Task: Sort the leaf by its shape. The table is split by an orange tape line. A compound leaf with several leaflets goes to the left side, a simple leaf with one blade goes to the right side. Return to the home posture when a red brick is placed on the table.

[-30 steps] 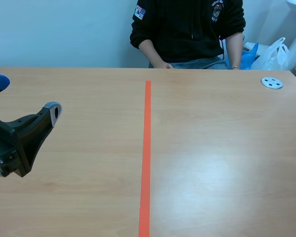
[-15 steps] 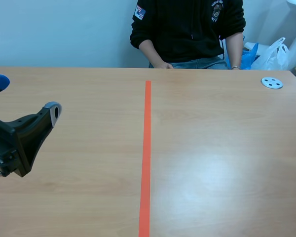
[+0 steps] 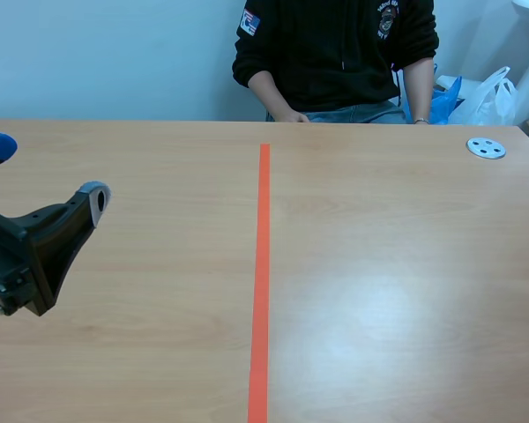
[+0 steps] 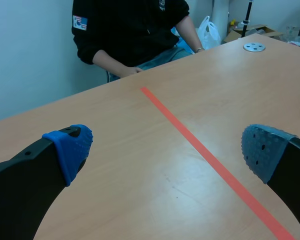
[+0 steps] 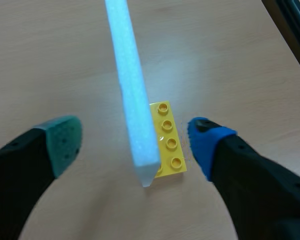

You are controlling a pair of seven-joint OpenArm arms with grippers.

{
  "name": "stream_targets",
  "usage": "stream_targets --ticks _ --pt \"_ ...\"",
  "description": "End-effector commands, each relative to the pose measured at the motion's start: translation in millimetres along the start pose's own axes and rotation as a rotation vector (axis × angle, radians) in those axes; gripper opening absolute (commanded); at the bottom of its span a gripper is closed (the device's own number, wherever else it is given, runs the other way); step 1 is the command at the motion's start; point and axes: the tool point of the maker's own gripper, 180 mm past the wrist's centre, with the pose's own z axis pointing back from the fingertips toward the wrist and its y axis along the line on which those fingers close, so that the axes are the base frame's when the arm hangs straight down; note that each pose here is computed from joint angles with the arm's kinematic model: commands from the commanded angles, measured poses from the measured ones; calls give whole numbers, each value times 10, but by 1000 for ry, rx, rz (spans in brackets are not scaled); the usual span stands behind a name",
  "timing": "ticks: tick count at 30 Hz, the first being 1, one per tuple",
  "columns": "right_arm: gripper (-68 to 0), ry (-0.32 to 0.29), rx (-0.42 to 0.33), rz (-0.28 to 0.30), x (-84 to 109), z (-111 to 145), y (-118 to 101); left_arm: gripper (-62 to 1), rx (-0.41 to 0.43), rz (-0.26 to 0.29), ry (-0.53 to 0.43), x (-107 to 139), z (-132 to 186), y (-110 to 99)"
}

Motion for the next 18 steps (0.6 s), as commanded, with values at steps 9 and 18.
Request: stream_targets --ticks 9,18 --pt "-215 -194 -19 144 900 557 -187 14 0 1 -25 67 3 6" --pt "-135 -321 187 303 1627 993 378 14 -2 -2 -25 69 2 6"
